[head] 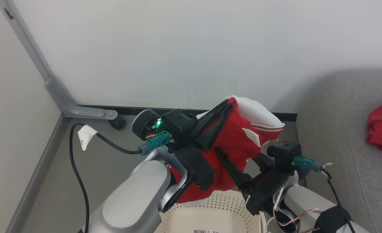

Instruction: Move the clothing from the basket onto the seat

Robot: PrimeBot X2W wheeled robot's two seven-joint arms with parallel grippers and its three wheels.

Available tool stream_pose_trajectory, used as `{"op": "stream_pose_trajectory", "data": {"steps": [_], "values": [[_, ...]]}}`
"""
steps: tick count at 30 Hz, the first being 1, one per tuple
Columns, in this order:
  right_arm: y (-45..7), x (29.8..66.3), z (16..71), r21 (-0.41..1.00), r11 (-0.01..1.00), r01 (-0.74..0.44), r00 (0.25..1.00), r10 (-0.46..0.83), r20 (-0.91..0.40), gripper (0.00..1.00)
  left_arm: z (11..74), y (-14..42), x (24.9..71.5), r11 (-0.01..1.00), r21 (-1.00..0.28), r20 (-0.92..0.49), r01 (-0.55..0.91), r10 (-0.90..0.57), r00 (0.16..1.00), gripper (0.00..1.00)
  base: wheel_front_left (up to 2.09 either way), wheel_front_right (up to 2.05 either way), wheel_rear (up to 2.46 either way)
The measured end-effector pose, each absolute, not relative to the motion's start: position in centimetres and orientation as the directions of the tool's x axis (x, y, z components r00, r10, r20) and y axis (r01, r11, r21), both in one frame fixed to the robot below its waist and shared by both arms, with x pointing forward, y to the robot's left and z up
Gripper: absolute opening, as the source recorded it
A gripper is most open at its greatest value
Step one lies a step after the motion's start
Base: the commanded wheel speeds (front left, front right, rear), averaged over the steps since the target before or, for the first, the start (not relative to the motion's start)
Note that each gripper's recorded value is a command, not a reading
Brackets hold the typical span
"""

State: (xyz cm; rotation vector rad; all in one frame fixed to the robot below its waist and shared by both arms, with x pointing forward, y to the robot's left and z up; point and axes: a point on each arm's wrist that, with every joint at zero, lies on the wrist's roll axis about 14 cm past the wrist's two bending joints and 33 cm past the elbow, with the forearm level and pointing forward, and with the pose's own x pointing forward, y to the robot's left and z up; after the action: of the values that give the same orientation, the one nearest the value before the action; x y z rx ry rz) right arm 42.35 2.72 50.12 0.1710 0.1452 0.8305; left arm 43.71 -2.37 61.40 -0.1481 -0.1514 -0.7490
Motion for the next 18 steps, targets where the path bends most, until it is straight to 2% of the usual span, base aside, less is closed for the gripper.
{"op": "stream_pose_trajectory", "data": {"steps": [7,9,10,18], "values": [[4.3,43.3,50.0,0.183,0.642,-0.744,0.638,0.765,-0.088,1.00,61.2,-2.3,43.6,0.720,-0.087,0.185,0.688,-0.667,0.722,0.00,0.00,0.00,0.00],[4.4,43.4,50.0,0.185,0.642,-0.744,0.637,0.765,-0.091,0.26,61.1,-2.3,43.6,0.720,-0.087,0.183,0.688,-0.668,0.722,0.00,0.00,0.00,0.00],[4.5,43.5,49.9,0.186,0.643,-0.743,0.638,0.764,-0.096,0.00,61.0,-2.3,43.6,0.719,-0.087,0.181,0.689,-0.669,0.721,0.00,0.00,0.00,0.00],[4.2,43.7,49.6,0.206,0.652,-0.730,0.645,0.756,-0.107,0.00,60.7,-2.3,43.8,0.718,-0.117,0.175,0.686,-0.665,0.726,0.00,0.00,0.00,0.00]]}}
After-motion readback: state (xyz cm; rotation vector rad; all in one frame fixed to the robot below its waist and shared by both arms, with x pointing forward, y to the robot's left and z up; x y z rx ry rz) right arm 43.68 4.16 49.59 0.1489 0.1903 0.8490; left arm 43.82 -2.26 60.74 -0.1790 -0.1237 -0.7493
